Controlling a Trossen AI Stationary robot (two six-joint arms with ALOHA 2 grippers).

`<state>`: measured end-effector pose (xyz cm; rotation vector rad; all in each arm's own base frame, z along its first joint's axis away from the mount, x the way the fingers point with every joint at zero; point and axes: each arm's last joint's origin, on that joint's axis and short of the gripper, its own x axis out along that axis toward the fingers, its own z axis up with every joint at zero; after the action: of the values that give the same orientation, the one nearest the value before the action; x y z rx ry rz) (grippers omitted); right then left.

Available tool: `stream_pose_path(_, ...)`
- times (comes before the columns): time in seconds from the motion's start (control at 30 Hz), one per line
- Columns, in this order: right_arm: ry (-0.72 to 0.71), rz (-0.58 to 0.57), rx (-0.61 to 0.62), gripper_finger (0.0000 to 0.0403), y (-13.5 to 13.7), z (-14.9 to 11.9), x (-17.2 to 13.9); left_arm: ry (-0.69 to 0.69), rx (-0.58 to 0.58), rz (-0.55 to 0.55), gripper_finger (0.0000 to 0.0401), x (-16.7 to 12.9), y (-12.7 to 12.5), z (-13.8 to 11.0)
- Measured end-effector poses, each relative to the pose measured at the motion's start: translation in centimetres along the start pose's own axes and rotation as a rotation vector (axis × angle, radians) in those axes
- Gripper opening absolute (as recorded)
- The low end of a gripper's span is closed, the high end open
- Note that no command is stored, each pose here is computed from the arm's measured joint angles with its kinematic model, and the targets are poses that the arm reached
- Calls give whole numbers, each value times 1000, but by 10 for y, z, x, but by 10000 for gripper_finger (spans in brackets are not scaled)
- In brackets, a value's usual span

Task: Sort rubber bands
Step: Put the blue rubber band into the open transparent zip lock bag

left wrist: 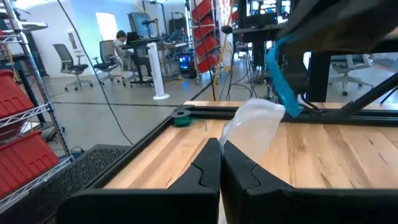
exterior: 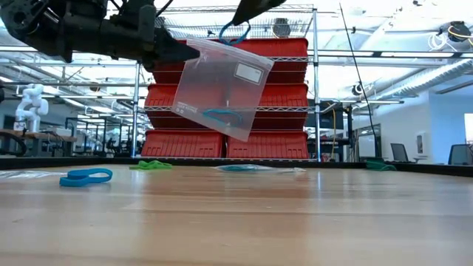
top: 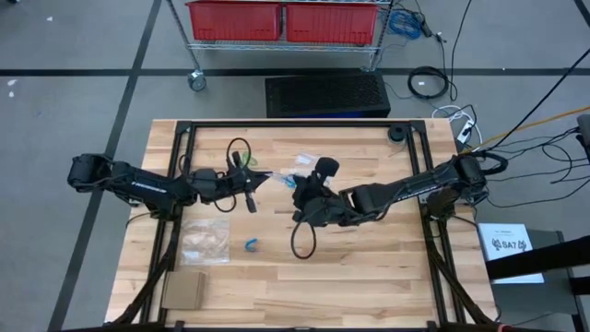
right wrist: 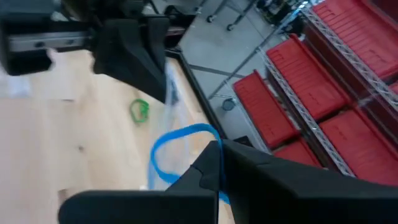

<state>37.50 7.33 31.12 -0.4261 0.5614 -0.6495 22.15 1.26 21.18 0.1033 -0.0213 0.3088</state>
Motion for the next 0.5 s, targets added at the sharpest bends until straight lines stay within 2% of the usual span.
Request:
stream_pose_path(0.1,3,-35,-5,0,-2,0,2,0,0,-1,0,0,0,0)
stream_pose_path(0.3,6,-36,-4,0,-4,0,3,0,0,-1,0,0,0,0)
stream_pose_path(0.5,10,23,33,0,-1,-1,4,0,-14,-1,0,0,0,0)
